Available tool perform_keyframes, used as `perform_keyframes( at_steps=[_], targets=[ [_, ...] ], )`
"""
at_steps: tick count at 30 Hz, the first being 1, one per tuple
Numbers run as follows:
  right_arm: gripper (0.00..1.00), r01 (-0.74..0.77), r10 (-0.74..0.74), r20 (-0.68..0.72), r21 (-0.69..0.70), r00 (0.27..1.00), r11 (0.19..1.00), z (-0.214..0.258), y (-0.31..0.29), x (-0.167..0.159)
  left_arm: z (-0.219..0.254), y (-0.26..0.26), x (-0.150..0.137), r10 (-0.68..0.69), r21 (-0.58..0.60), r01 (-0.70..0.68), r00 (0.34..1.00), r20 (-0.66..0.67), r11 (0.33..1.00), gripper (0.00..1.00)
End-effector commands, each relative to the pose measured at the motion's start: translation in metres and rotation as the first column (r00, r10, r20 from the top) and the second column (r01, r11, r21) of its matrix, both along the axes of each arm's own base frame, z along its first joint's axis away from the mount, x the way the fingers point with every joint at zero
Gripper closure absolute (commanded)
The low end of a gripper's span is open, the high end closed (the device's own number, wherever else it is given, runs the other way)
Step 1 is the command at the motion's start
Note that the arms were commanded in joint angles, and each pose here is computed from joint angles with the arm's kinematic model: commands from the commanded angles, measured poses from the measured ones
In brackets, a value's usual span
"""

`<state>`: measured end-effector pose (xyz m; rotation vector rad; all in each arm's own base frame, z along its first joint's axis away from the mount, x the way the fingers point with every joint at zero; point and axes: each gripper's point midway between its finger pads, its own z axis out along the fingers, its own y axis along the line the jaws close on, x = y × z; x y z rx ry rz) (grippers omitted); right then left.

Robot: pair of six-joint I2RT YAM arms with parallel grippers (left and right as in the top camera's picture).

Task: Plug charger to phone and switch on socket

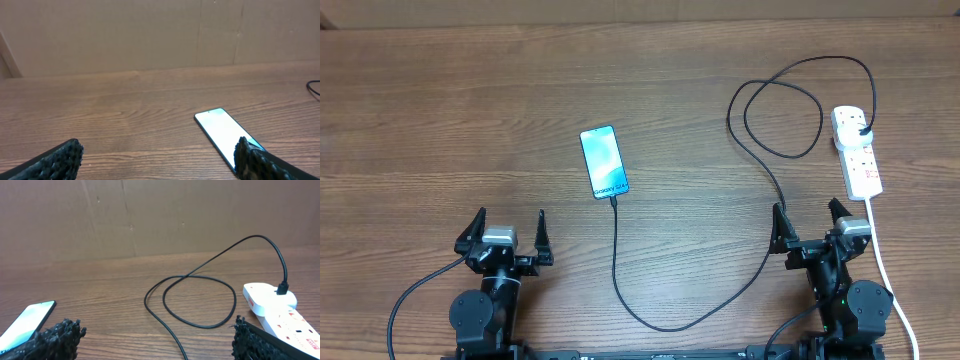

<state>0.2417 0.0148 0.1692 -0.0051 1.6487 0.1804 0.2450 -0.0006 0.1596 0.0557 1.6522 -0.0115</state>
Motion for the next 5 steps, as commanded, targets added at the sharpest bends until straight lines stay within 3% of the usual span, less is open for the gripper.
perform_keyframes(
  at_steps=[1, 5],
  targets=[
    [0.00, -0.009, 0.009, 0.009, -0.002, 1.000, 1.000, 0.0008, 0.0019, -0.0003, -0.0014, 0.0051, -0.0001, 0.023, 0.021, -0.023, 1.000, 0.004, 1.000, 0.01],
    [0.00, -0.009, 0.009, 0.009, -0.002, 1.000, 1.000, 0.0008, 0.0019, -0.0003, -0.0014, 0.0051, -0.0001, 0.023, 0.021, -0.023, 1.000, 0.004, 1.000, 0.00]
  ],
)
